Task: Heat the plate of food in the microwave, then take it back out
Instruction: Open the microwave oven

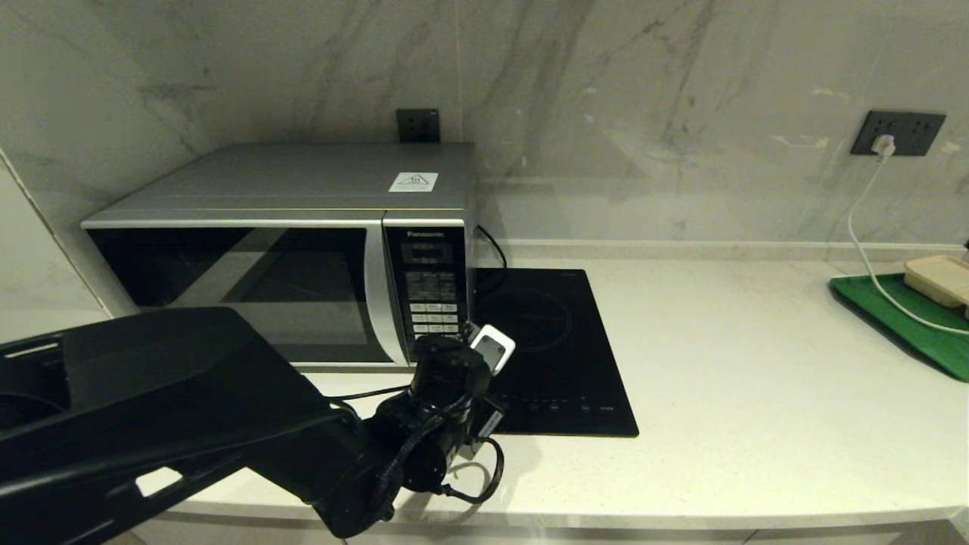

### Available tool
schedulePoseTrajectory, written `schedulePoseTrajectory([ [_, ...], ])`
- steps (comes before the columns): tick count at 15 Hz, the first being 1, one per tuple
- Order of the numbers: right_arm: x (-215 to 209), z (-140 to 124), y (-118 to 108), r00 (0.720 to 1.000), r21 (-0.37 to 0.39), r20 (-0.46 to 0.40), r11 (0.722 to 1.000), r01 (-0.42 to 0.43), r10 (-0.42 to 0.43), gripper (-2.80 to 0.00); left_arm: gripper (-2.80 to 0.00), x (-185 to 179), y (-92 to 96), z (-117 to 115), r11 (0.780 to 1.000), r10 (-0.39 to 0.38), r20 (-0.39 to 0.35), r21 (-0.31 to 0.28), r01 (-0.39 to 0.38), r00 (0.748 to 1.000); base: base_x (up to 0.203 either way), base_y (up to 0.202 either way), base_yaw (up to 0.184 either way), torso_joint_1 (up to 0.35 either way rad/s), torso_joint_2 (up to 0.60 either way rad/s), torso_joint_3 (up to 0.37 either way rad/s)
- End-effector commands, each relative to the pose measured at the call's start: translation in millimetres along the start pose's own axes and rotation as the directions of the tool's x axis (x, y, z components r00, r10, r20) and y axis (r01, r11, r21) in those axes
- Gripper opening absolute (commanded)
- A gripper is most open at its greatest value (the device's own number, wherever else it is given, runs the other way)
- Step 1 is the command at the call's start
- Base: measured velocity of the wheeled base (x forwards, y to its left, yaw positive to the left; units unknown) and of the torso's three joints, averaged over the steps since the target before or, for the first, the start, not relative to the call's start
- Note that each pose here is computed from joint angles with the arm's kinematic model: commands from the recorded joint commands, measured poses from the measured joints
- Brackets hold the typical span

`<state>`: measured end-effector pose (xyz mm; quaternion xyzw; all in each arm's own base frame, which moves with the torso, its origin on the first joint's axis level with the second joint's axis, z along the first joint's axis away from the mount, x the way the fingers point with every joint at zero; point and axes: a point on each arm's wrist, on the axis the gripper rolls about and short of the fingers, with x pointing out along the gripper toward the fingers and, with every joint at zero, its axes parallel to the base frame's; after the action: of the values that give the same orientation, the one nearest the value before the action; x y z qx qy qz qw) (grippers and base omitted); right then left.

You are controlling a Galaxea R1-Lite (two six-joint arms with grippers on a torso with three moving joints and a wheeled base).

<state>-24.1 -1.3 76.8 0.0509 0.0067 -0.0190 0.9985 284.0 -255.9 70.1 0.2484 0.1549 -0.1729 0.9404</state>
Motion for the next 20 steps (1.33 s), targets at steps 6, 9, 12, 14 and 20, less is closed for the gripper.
schedulePoseTrajectory([
  [6, 0, 0, 0, 1.0, 0.0, 0.0, 1.0, 0.0, 0.0, -2.8, -2.8, 6, -7.1, -12, 0.997, 0.038, -0.052, 0.068, -0.035, 0.998, 0.0, 0.0, 0.0, 0.0, 0.0, 0.0],
  [9, 0, 0, 0, 1.0, 0.0, 0.0, 1.0, 0.0, 0.0, -2.8, -2.8, 7, -8.1, -16, 0.994, 0.04, -0.094, 0.103, -0.03, 0.995, 0.0, 0.0, 0.0, 0.0, 0.0, 0.0],
  [12, 0, 0, 0, 1.0, 0.0, 0.0, 1.0, 0.0, 0.0, -2.8, -2.8, 1, -1.2, -11, 0.993, 0.059, -0.105, 0.107, -0.048, 0.993, 0.0, 0.0, 0.0, 0.0, 0.0, 0.0],
  [14, 0, 0, 0, 1.0, 0.0, 0.0, 1.0, 0.0, 0.0, -2.8, -2.8, -1, 1.9, -9, 0.99, 0.081, -0.11, 0.122, -0.067, 0.991, 0.0, 0.0, 0.0, 0.0, 0.0, 0.0],
  [20, 0, 0, 0, 1.0, 0.0, 0.0, 1.0, 0.0, 0.0, -2.8, -2.8, 27, 10.9, -13, 0.98, 0.125, -0.124, 0.167, -0.104, 0.984, 0.0, 0.0, 0.0, 0.0, 0.0, 0.0],
])
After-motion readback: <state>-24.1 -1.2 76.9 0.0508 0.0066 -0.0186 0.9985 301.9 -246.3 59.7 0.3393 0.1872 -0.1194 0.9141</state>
